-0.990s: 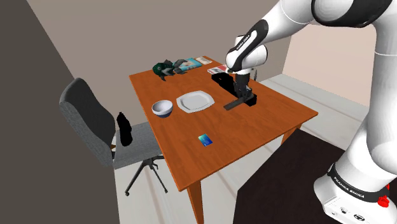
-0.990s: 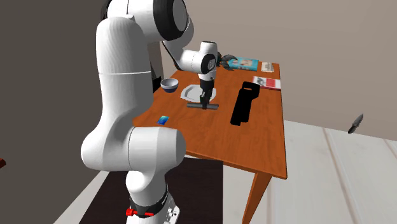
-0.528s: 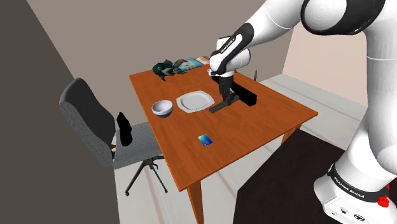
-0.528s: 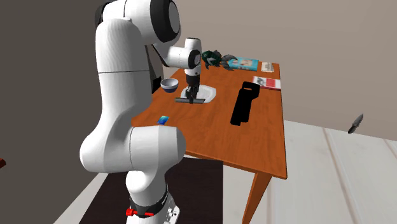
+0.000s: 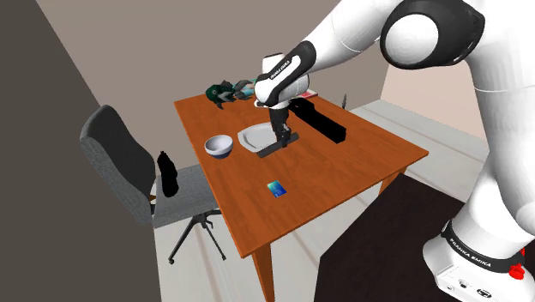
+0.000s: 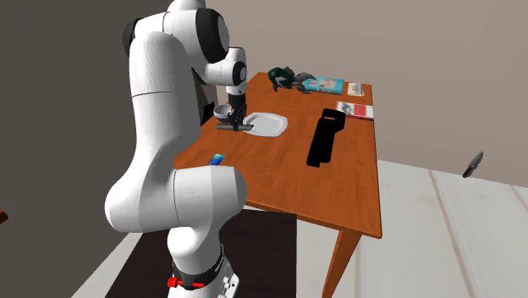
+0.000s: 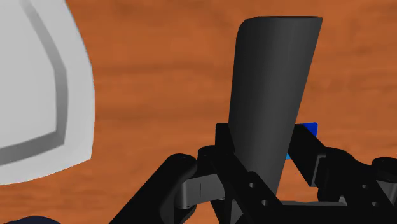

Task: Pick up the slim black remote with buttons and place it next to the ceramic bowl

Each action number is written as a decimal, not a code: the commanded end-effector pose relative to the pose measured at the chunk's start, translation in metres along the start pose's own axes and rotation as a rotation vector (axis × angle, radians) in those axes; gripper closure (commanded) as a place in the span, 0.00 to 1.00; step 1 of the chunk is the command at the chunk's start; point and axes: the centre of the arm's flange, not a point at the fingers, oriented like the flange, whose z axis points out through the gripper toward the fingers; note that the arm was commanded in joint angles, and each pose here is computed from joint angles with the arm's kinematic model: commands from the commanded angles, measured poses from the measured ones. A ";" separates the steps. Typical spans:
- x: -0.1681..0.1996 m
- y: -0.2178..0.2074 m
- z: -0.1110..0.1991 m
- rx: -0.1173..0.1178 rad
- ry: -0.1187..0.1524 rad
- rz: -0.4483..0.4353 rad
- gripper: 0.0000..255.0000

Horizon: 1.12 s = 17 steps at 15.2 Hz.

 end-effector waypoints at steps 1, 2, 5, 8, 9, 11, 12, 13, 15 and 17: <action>0.026 0.005 -0.002 0.000 0.000 0.001 1.00; 0.039 0.008 -0.003 0.000 0.000 0.001 1.00; 0.078 0.016 -0.004 0.000 0.000 0.001 1.00; 0.117 0.024 -0.005 0.000 0.000 0.001 1.00; 0.130 0.026 -0.005 0.000 0.000 0.001 1.00; 0.156 0.032 -0.006 0.000 0.000 0.001 1.00; 0.169 0.034 -0.006 0.000 0.000 0.001 1.00; 0.188 0.038 -0.006 0.000 0.000 0.001 1.00; 0.188 0.039 0.004 0.000 0.000 0.001 1.00; 0.188 0.040 0.015 0.000 0.000 0.001 1.00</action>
